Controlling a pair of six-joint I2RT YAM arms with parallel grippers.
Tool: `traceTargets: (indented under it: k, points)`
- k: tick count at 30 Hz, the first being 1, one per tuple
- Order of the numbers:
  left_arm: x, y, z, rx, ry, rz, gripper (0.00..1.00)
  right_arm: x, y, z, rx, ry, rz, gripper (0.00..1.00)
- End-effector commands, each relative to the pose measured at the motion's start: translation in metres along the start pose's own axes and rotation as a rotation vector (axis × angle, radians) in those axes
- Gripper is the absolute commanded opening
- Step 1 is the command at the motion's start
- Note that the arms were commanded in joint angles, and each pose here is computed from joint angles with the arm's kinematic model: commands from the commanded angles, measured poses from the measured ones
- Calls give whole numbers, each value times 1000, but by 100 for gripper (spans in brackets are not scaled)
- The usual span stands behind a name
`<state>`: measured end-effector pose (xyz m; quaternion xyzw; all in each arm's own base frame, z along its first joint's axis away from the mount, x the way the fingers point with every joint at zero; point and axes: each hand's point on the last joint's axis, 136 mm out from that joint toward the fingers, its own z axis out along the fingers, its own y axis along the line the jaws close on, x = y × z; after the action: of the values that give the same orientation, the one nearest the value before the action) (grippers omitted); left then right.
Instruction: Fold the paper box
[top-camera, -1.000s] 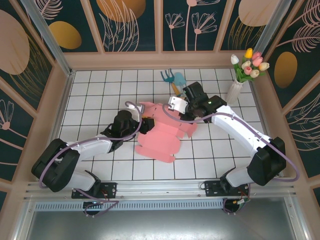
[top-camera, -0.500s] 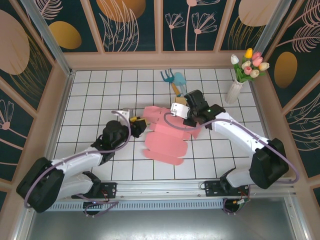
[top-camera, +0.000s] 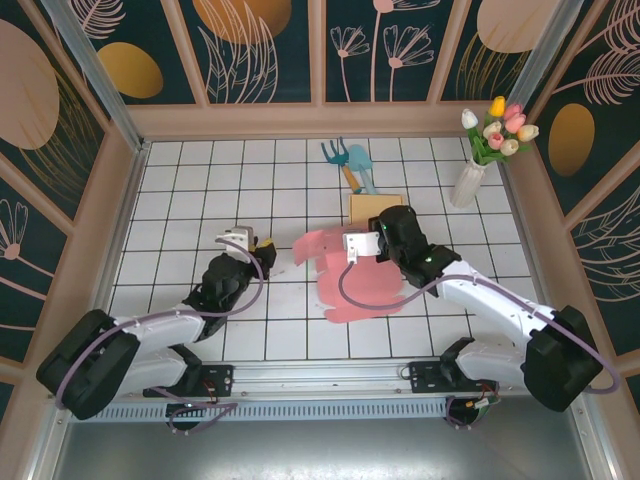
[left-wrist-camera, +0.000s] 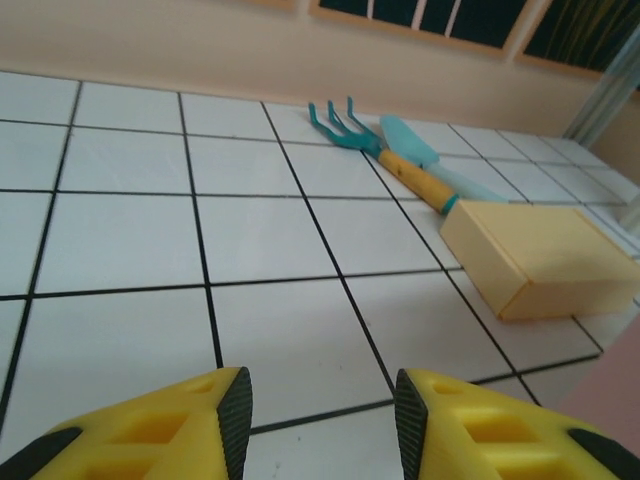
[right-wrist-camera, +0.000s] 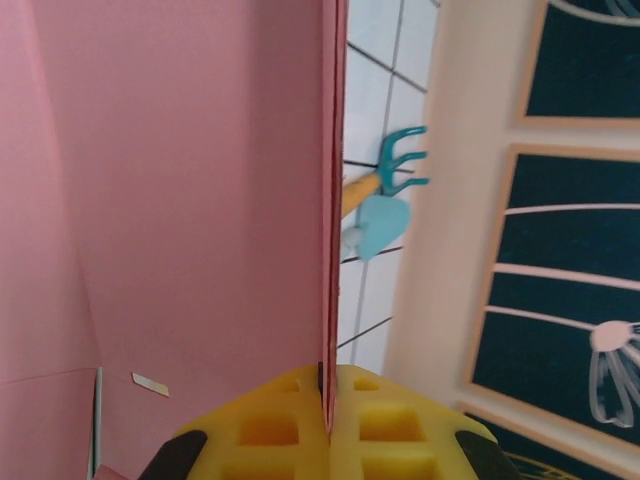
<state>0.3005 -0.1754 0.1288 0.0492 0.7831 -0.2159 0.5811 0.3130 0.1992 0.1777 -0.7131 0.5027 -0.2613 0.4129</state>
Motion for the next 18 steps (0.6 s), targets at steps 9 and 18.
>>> traceTargets:
  k: [9,18]
  points:
    - [6,-38,-2,235,-28,91,44,-30,-24,10,129,-71,-33,0]
    - [18,-30,2,203,4,104,43,-30,-13,33,183,-81,-43,0]
